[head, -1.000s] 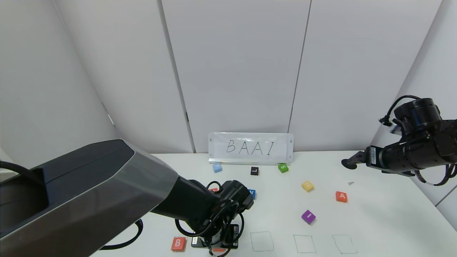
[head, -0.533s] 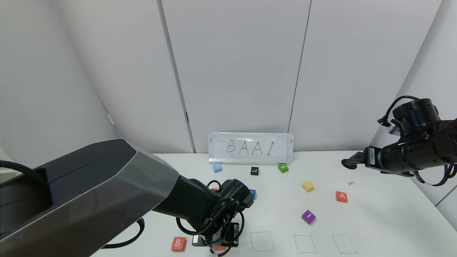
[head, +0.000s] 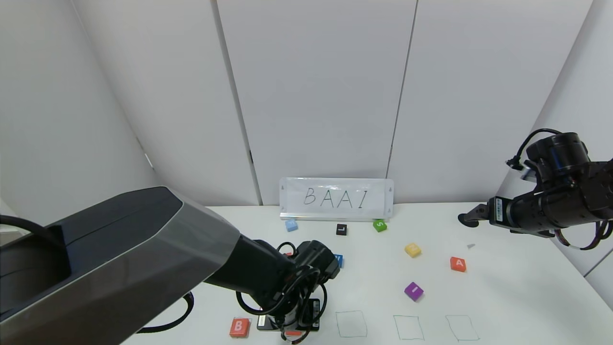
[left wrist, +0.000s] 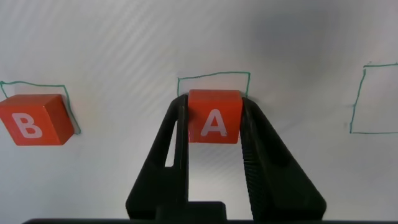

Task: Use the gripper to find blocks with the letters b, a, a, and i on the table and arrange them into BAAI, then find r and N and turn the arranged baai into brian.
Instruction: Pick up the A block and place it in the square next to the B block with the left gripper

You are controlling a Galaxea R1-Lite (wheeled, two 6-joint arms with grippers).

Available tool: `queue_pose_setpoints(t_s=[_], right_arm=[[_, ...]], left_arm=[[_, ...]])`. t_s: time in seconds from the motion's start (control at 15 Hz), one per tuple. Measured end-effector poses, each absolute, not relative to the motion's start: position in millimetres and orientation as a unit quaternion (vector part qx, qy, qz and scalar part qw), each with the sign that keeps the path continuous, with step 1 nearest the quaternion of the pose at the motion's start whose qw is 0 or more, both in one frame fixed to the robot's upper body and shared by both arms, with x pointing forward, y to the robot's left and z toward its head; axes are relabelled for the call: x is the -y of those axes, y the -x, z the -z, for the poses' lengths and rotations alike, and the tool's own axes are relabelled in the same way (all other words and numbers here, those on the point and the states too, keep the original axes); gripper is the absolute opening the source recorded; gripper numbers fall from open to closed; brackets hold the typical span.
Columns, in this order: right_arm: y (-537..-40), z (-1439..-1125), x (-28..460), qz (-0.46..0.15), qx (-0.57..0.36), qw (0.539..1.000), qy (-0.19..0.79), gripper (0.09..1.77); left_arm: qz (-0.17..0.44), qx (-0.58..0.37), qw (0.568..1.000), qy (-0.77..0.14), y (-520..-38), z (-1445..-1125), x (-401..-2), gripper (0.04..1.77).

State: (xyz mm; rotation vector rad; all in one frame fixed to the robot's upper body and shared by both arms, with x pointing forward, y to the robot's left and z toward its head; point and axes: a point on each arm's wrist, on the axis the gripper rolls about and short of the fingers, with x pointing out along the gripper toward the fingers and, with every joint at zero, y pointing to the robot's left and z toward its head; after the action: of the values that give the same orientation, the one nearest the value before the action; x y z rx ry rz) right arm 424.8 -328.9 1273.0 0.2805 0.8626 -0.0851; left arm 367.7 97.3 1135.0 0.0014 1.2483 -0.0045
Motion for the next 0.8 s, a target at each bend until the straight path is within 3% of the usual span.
queue_pose_setpoints(t_s=[0.2,0.4,0.8], right_arm=[[-424.8,-1273.1,328.9,0.041,-0.416,0.898,-0.135,1.71],[-424.8,-1273.1,329.0,0.041,-0.416,0.898,-0.136,1.71],[-424.6,-1273.6,329.2,0.041,-0.416,0.898,-0.136,1.71]], left_arm=[[0.002,-0.586,0.811,-0.001,-367.6,-1134.7,-97.6,0.96],[0.001,-0.585,0.811,-0.002,-367.6,-1134.8,-97.6,1.20],[0.003,-0.583,0.812,-0.002,-367.1,-1137.3,-97.9,1.48]])
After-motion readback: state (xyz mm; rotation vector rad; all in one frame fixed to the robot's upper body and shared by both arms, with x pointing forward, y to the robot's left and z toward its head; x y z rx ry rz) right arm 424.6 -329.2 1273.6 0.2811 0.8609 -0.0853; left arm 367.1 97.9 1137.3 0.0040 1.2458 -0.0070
